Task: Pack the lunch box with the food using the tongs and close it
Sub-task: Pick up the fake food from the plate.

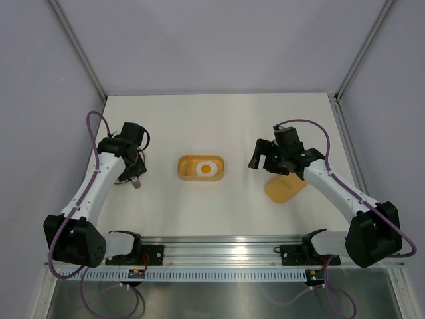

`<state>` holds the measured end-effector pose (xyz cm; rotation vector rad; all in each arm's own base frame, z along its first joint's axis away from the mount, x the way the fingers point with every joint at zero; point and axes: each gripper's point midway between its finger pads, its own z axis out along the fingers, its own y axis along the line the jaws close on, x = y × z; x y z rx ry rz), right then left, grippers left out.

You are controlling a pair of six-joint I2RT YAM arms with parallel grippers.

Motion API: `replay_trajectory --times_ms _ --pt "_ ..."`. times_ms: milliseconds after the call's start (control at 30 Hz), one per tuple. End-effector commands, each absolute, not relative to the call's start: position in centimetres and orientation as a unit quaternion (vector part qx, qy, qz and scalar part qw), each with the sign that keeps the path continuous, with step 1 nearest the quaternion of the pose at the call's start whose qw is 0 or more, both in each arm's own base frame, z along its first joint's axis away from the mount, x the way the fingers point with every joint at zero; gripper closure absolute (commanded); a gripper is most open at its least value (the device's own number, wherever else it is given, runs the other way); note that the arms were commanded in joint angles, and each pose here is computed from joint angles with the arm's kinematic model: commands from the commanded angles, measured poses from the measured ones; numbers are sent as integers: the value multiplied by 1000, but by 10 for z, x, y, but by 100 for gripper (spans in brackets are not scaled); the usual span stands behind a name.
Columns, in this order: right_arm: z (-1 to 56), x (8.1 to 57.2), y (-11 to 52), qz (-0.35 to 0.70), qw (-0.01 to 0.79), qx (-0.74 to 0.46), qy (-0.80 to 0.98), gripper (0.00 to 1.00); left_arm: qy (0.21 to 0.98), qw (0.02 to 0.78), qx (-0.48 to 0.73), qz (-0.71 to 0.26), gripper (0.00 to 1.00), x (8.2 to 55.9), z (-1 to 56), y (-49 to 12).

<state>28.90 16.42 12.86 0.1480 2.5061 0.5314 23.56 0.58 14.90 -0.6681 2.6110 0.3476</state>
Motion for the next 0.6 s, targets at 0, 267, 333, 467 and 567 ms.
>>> replay_trajectory --times_ms 0,267,333,467,567 --pt "140 298 169 210 301 44 929 1 937 231 -241 104 51 245 152 2" --pt "140 299 169 211 303 43 928 1 939 228 -243 92 51 245 146 -1" --pt "138 299 168 209 301 43 929 1 938 227 -244 93 51 245 145 -1" --pt "138 298 168 209 300 42 930 0 938 224 -247 99 51 243 142 1" --pt "138 299 169 210 300 42 930 1 937 219 -253 102 51 241 139 3"
